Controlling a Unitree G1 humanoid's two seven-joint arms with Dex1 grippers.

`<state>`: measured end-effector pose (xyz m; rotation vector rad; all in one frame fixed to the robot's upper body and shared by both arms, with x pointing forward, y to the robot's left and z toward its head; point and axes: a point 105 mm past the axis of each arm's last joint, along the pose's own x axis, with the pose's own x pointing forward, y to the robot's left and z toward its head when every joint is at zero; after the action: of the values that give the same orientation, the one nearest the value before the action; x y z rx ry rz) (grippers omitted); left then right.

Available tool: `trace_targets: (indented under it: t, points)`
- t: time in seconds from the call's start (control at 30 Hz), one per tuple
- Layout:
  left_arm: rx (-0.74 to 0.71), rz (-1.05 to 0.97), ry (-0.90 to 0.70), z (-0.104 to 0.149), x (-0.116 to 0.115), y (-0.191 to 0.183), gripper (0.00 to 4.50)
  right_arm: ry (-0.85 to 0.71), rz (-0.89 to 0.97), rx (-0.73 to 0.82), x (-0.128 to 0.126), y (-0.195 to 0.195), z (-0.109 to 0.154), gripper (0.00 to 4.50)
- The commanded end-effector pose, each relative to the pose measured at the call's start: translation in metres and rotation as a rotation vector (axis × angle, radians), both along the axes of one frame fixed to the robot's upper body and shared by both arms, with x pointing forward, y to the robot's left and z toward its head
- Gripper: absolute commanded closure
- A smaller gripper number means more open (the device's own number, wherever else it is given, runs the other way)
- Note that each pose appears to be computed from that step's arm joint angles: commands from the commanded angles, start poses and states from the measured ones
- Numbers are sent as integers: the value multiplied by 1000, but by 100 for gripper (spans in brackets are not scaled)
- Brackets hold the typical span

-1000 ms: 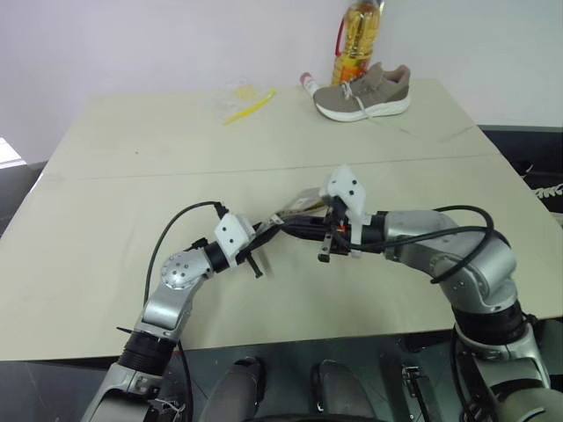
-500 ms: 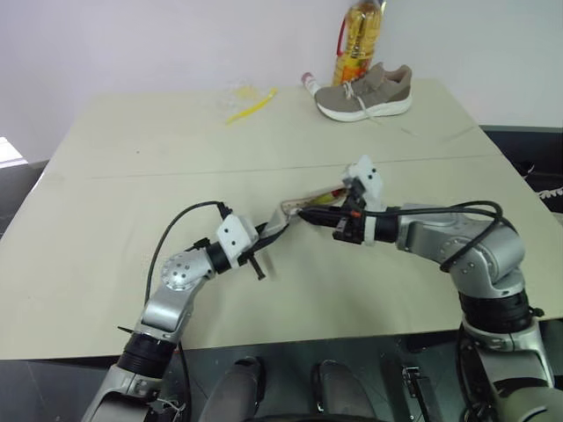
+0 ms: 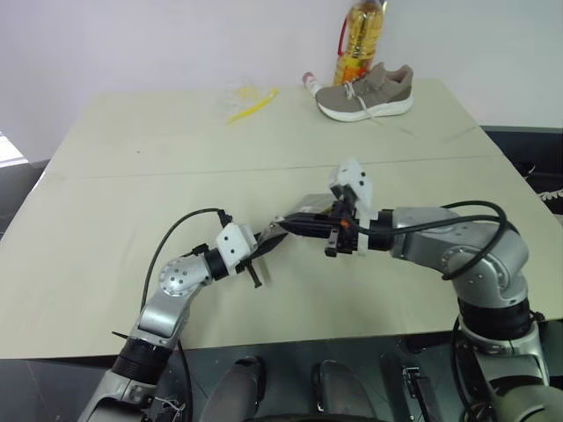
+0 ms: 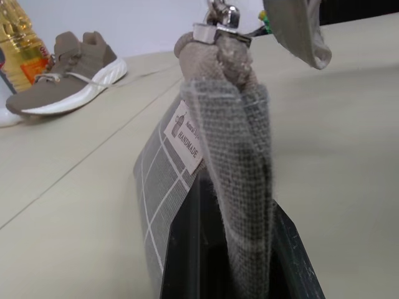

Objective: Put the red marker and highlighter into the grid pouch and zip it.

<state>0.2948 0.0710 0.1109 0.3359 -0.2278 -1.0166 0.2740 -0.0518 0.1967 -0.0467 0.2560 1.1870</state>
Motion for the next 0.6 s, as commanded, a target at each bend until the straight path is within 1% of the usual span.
trace_targets:
  t: [0.03, 0.23, 0.4, 0.6]
  points:
    - [25, -33, -3, -3, -8, -3, 450, -98, -5, 25, 0, -1, 23, 445]
    - [32, -62, 15, -7, -15, -3, 450, -125, -55, -34, 12, -19, 23, 445]
    - [36, -71, 26, -8, -19, -2, 450, -146, -56, -118, 15, -41, 16, 445]
    - [39, -73, 34, -9, -20, -1, 450, -159, -70, -142, 19, -51, 15, 445]
